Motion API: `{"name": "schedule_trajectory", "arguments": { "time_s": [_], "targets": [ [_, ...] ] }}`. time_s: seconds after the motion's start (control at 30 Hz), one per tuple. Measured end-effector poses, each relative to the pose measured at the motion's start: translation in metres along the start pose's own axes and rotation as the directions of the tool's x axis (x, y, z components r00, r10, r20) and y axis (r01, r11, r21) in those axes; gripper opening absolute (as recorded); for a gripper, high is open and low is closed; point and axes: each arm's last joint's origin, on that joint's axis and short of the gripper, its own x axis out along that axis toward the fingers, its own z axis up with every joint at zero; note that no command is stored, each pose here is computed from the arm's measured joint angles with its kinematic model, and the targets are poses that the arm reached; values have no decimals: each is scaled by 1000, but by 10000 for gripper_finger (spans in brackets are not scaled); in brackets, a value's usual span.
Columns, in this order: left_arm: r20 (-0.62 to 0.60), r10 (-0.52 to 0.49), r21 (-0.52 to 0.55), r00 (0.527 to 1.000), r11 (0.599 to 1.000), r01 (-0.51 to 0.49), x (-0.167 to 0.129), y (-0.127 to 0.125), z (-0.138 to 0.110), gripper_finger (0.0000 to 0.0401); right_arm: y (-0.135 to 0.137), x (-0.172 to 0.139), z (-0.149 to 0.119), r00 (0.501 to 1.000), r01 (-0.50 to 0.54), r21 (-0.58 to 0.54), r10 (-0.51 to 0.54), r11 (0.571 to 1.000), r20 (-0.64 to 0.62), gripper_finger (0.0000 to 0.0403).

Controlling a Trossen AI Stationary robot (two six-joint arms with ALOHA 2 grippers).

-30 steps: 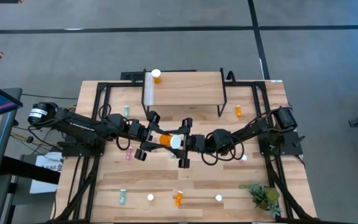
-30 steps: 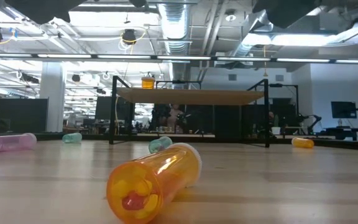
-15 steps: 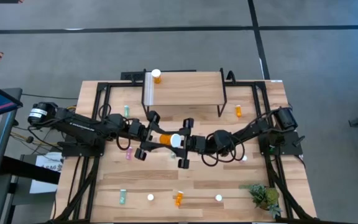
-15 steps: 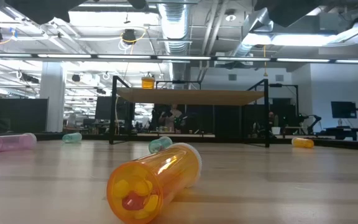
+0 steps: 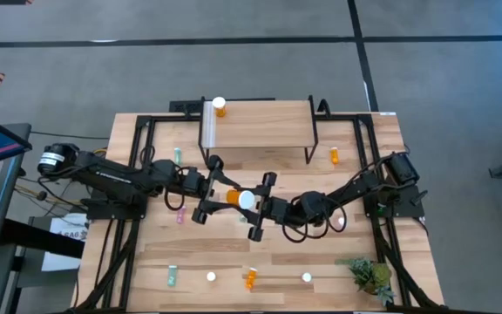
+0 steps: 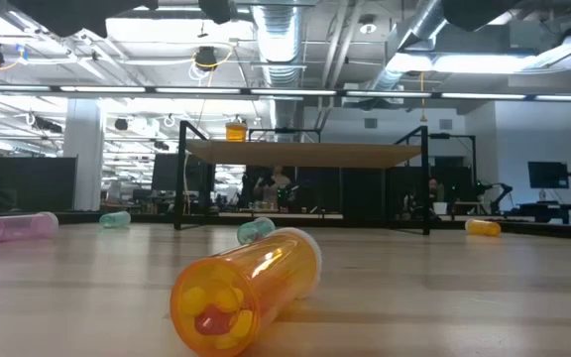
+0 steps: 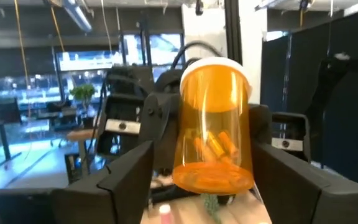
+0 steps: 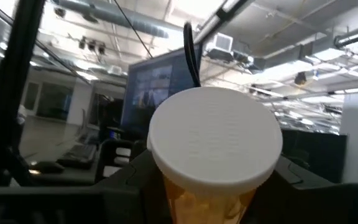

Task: Pick and place medicine bottles onto shelf by color
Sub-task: Put the large orange pill bottle aligned with the other large orange pill bottle on the shelf

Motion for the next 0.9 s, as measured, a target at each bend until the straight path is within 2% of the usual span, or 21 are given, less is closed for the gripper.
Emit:
{"name": "schedule_trajectory", "arguments": {
  "time_s": [0.2,0.33,0.57,0.77,0.9],
  "targets": [
    [-94,66,8,993,998,-66,-11,6,5,257,4,-4,0,996,69,-79,-74,994,-52,193],
    [-160,154,58,975,987,-147,-19,7,8,257,5,-5,-2,989,108,-132,-120,985,-86,194],
    [-220,185,76,958,982,-172,-27,7,11,261,4,-5,-6,980,126,-164,-148,978,-129,193],
    [-248,209,87,946,977,-193,-28,7,8,303,5,-5,-6,979,127,-170,-151,977,-136,195],
    [-274,251,100,928,968,-232,-29,8,6,330,5,-6,-11,965,144,-204,-184,968,-189,194]
  ]
}}
